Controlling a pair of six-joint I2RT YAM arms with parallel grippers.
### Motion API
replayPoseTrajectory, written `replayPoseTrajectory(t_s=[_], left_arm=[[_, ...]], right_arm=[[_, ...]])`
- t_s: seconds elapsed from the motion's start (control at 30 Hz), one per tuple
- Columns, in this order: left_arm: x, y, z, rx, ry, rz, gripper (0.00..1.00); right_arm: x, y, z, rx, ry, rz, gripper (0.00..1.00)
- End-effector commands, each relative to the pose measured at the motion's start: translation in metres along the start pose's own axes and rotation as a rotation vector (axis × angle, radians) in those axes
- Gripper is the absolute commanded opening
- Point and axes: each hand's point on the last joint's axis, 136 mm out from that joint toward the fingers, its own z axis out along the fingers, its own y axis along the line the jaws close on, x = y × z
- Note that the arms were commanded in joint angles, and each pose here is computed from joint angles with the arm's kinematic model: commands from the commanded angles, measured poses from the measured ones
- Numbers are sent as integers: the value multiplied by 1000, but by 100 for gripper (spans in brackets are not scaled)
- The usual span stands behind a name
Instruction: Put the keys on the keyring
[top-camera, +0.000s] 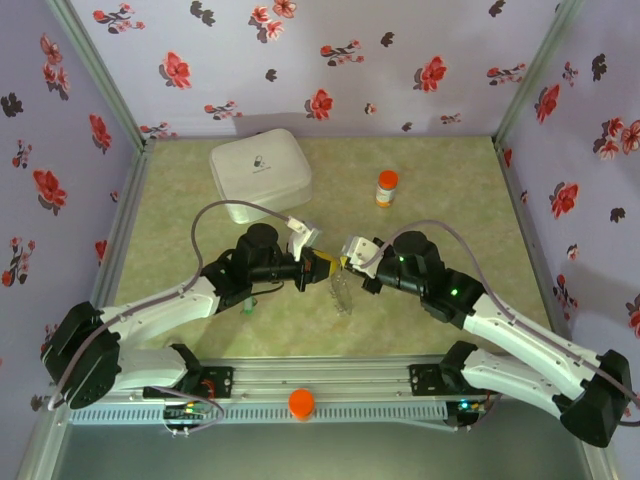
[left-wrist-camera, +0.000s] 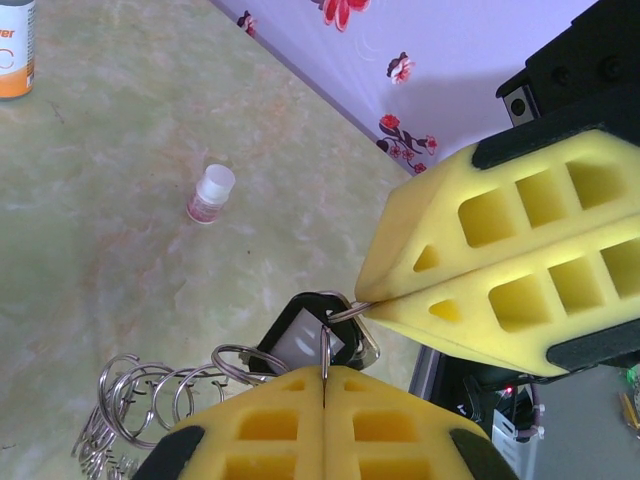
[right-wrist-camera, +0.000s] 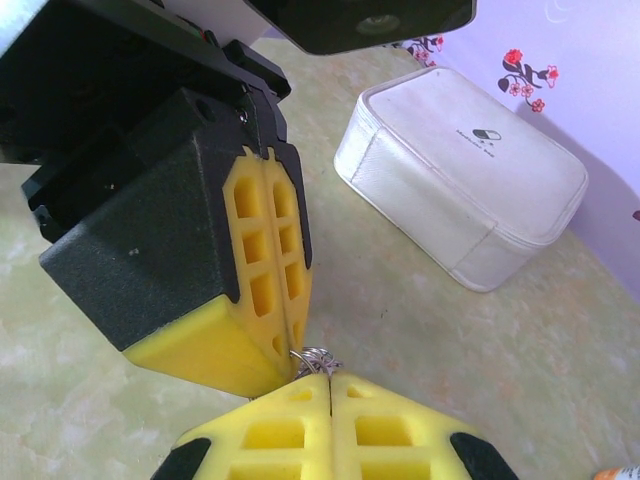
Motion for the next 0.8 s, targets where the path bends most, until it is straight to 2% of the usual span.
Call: replayPoseTrajectory(t_s=[0.0,0.3,0.5,0.77], left_arm=[[-19,-6,-1,19,-54,15,0],[-19,-4,-2,10,-57,16,0],[-19,-3,-2,0,-61,10,0],[-18,-1,-1,-2,-57,11,0]], right_arm=[[-2,-1,2,8,5,-24,0],[4,2,4,-6,26,-28,0],[-1,-9,-6,77,4,-46,0],[3,3,1,9,18,-43,0]])
